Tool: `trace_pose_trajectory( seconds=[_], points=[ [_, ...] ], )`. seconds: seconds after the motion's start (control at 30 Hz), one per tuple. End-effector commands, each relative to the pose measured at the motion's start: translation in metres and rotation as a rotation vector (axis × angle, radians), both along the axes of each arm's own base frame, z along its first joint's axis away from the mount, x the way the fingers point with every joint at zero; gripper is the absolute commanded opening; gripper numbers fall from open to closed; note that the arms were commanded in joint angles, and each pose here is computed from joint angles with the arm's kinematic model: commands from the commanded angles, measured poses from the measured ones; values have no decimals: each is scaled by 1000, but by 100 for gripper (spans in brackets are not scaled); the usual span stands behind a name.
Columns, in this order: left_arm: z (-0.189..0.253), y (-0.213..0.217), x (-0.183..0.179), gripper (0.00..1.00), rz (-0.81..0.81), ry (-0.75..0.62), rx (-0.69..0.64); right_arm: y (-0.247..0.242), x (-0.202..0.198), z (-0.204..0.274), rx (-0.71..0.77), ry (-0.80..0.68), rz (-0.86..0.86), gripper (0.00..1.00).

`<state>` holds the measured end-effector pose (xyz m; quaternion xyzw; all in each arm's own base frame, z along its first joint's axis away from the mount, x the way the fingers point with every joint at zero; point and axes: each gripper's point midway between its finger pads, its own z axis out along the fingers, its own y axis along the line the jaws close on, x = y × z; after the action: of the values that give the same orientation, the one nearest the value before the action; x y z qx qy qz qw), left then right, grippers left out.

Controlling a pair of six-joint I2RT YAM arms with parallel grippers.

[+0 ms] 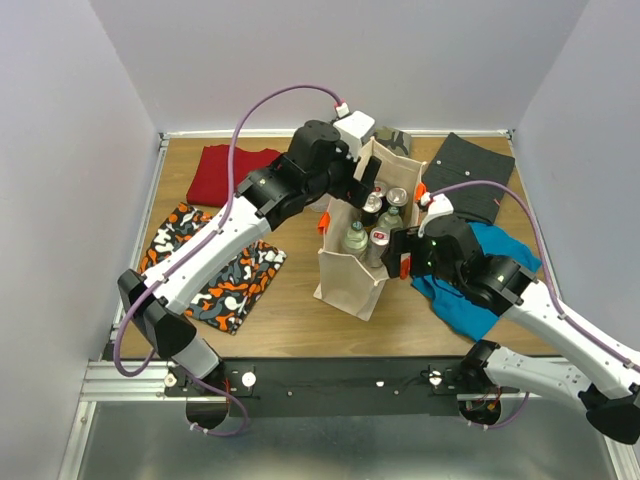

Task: Take the beverage out of the canvas bag
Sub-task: Place the drink at the center of the board, then take out the drink from the canvas bag.

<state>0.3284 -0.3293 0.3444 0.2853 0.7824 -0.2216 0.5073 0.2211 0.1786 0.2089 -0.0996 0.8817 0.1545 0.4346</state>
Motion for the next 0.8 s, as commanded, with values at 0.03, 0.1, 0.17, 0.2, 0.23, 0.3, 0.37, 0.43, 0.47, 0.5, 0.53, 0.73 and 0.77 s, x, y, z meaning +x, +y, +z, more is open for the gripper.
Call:
trace_pose_trajectory(
  seconds=[0.03,0.1,0.17,0.2,0.23,0.3,0.37,0.43,0.47,0.5,0.53,0.73,0.77],
  points=[
    [-25,2,-3,99,72,75,23,-34,22,42,-38,-153,-195,100],
    [-33,0,-2,99,83,98,33,-45,26,57,-55,-196,-250,100],
    [-41,-6,-3,99,72,119,43,-48,27,63,-57,-214,-260,100],
    [-43,-10,-6,99,64,124,48,-48,27,64,-54,-216,-260,100],
    [-45,-11,-7,99,60,127,55,-47,26,63,-46,-213,-258,100],
    [-52,-16,-11,99,48,139,71,-46,23,57,-39,-199,-244,100],
    [-60,-21,-14,99,36,152,84,-46,21,53,-33,-183,-247,100],
    [-68,-23,-16,99,35,168,96,-49,17,47,-37,-167,-253,100],
    [-73,-25,-17,99,44,182,96,-50,16,46,-37,-166,-252,100],
    [-77,-23,-15,99,69,182,109,-50,15,45,-39,-163,-250,100],
    [-81,-24,-16,99,74,188,118,-51,14,46,-39,-169,-245,100],
    [-101,-28,-17,99,112,205,167,-52,16,45,-73,-171,-239,100],
    [-102,-28,-18,99,112,207,165,-50,17,44,-81,-162,-236,100]
  ],
)
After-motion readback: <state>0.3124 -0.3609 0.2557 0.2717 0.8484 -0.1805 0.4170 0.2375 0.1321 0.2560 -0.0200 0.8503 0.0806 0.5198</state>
